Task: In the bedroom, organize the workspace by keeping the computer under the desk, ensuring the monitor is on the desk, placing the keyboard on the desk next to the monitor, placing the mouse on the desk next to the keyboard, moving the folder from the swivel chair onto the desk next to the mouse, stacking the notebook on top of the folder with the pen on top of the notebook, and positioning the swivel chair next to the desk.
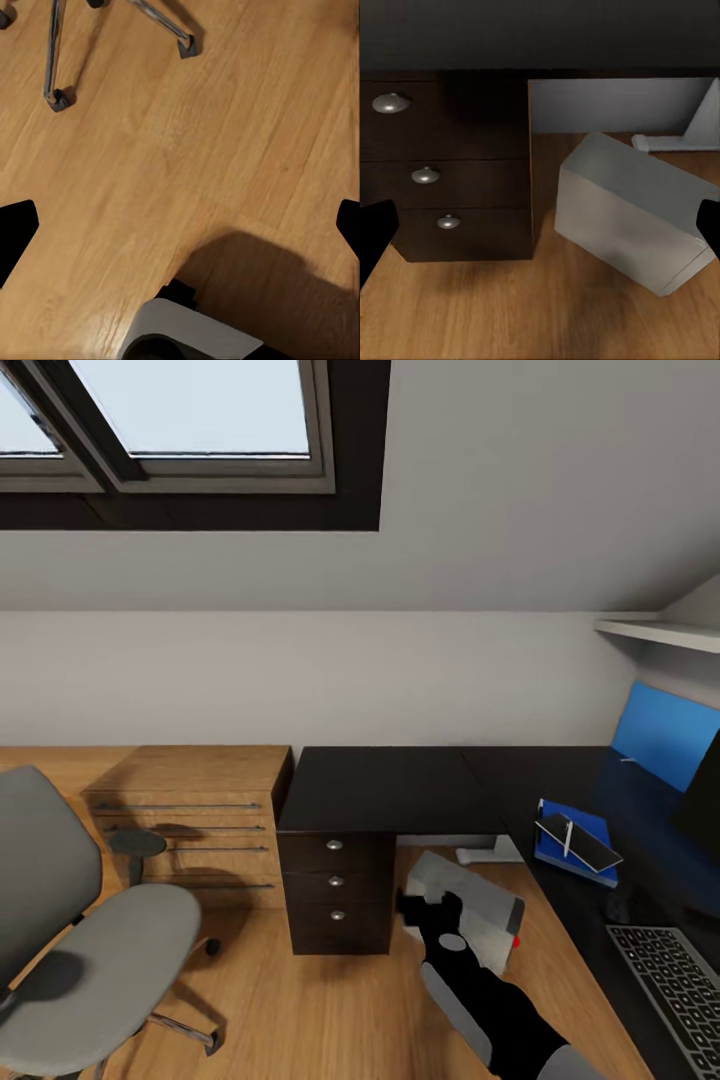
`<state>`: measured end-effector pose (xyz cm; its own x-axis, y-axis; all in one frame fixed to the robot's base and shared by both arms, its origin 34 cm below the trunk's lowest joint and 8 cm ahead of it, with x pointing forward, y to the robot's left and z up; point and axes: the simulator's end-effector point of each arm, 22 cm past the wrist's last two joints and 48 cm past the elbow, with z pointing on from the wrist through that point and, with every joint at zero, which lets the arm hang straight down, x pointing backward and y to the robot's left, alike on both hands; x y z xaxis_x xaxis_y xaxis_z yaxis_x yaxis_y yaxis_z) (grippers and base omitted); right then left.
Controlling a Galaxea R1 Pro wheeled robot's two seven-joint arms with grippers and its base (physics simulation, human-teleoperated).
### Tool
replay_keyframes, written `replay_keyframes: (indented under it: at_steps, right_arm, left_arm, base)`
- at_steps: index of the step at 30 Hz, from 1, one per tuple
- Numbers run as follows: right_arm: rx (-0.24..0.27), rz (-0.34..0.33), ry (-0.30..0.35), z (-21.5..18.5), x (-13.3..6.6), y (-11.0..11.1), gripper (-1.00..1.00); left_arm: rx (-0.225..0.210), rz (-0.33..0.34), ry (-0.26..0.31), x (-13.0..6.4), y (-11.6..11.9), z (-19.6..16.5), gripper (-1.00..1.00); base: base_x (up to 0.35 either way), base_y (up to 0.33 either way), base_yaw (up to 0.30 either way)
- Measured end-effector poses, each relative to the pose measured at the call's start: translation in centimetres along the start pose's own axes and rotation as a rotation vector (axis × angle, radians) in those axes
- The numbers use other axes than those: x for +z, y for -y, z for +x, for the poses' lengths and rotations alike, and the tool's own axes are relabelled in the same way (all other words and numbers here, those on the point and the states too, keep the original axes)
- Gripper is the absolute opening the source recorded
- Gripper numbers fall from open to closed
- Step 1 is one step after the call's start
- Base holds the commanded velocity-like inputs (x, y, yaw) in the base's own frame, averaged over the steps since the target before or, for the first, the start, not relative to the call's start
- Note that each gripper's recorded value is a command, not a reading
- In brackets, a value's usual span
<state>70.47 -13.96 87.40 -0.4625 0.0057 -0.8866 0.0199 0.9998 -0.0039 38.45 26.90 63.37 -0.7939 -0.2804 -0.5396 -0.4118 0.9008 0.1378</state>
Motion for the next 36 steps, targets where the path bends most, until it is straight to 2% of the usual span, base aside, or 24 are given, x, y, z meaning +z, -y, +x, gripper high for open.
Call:
replay_keyframes:
  at_steps: [4, 8, 9, 10, 13, 15, 20, 23, 30, 34, 36]
  right_arm:
    - [0.006, 0.009, -0.002, 0.5, -0.1, 0.0, 1.00]
    - [-0.008, 0.031, -0.049, 3.1, -0.1, 0.6, 1.00]
    - [-0.016, 0.066, -0.105, 7.3, 0.0, 1.8, 1.00]
    - [-0.027, 0.086, -0.127, 9.0, -0.1, 2.6, 1.00]
    - [-0.026, 0.141, -0.108, 12.9, -0.7, 5.3, 1.00]
    - [-0.025, 0.163, -0.075, 14.9, -1.4, 7.0, 1.00]
    - [-0.032, 0.166, -0.063, 16.8, -2.8, 8.5, 1.00]
    - [-0.059, 0.178, -0.111, 19.2, -4.0, 10.2, 1.00]
    - [-0.096, 0.185, -0.182, 22.2, -6.1, 12.0, 1.00]
    - [-0.109, 0.185, -0.226, 24.7, -8.2, 12.3, 1.00]
    - [-0.109, 0.183, -0.236, 26.1, -9.6, 12.4, 1.00]
  left_arm:
    - [0.004, 0.024, -0.005, -0.3, 0.2, 0.0, 1.00]
    - [0.010, 0.027, -0.011, -0.6, 0.0, 0.1, 1.00]
    - [0.018, 0.017, -0.022, -0.5, -0.6, 0.7, 1.00]
    - [0.020, 0.015, -0.025, -0.5, -0.7, 0.7, 1.00]
    - [0.039, 0.006, -0.047, -0.4, -1.8, 1.9, 1.00]
    - [0.062, 0.015, -0.077, -0.1, -2.9, 3.4, 1.00]
    - [0.097, 0.051, -0.129, 0.1, -4.7, 5.9, 1.00]
    - [0.117, 0.035, -0.162, 0.1, -6.6, 7.5, 1.00]
    - [0.143, -0.012, -0.200, -0.5, -9.6, 9.1, 1.00]
    - [0.149, -0.034, -0.208, -0.9, -10.8, 9.5, 1.00]
    - [0.144, -0.038, -0.192, -1.0, -11.1, 9.3, 1.00]
  base:
    - [0.000, 0.000, 0.001]
    - [0.000, 0.000, 0.000]
    - [0.000, 0.000, 0.000]
    - [0.000, 0.000, 0.000]
    - [0.000, 0.000, 0.000]
    - [0.000, 0.000, 0.000]
    - [0.000, 0.000, 0.000]
    - [0.000, 0.000, 0.000]
    - [0.000, 0.000, 0.000]
    - [0.000, 0.000, 0.027]
    - [0.000, 0.000, 0.125]
